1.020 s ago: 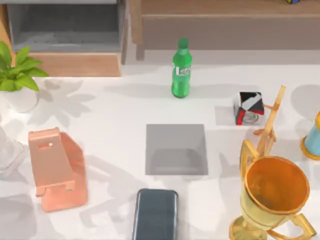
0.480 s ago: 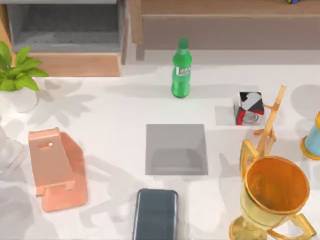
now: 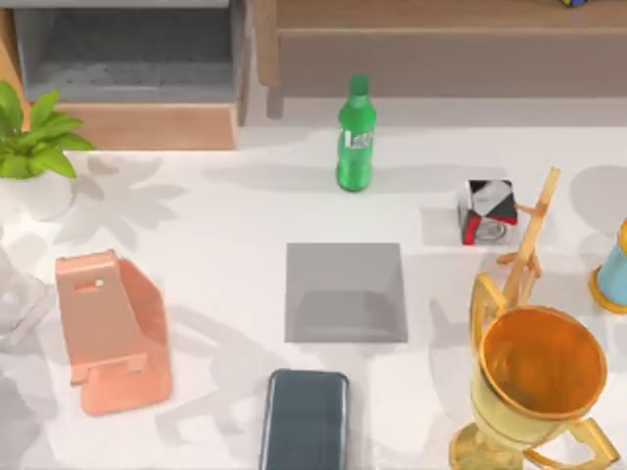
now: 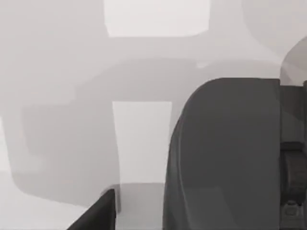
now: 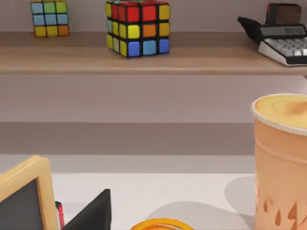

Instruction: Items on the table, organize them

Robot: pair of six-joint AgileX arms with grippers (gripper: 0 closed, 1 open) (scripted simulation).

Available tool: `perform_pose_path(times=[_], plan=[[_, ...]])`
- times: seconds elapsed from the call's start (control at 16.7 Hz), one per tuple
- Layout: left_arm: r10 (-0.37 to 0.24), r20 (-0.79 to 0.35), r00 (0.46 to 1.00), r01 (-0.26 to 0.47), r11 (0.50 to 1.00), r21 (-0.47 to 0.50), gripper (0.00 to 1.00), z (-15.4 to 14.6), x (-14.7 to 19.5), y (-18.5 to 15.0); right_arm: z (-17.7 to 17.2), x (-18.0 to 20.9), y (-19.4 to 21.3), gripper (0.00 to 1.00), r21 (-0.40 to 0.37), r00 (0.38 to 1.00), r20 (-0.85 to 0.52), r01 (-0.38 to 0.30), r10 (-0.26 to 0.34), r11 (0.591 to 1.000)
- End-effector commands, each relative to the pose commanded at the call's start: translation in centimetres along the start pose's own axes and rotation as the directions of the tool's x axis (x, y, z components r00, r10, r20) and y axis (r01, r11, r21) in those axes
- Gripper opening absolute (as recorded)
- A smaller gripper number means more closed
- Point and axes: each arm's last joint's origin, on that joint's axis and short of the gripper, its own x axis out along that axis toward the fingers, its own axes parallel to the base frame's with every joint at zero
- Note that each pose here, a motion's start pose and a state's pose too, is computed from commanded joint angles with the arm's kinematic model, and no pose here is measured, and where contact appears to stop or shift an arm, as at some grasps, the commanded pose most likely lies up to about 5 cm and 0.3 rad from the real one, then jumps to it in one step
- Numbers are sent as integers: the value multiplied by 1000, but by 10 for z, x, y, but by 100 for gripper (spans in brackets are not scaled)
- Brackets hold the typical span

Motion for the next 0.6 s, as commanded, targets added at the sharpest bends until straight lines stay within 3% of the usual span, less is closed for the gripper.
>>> perform_pose_path(times=[0.3,0.6], plan=[[1,0,1000,-1,1000,-1,100,-1,2,1,0,0,0,100,0,1000,0,0,0,1000],[1,0,1000,-1,1000,-1,62,-1,2,1,0,0,0,100,0,1000,0,0,0,1000]])
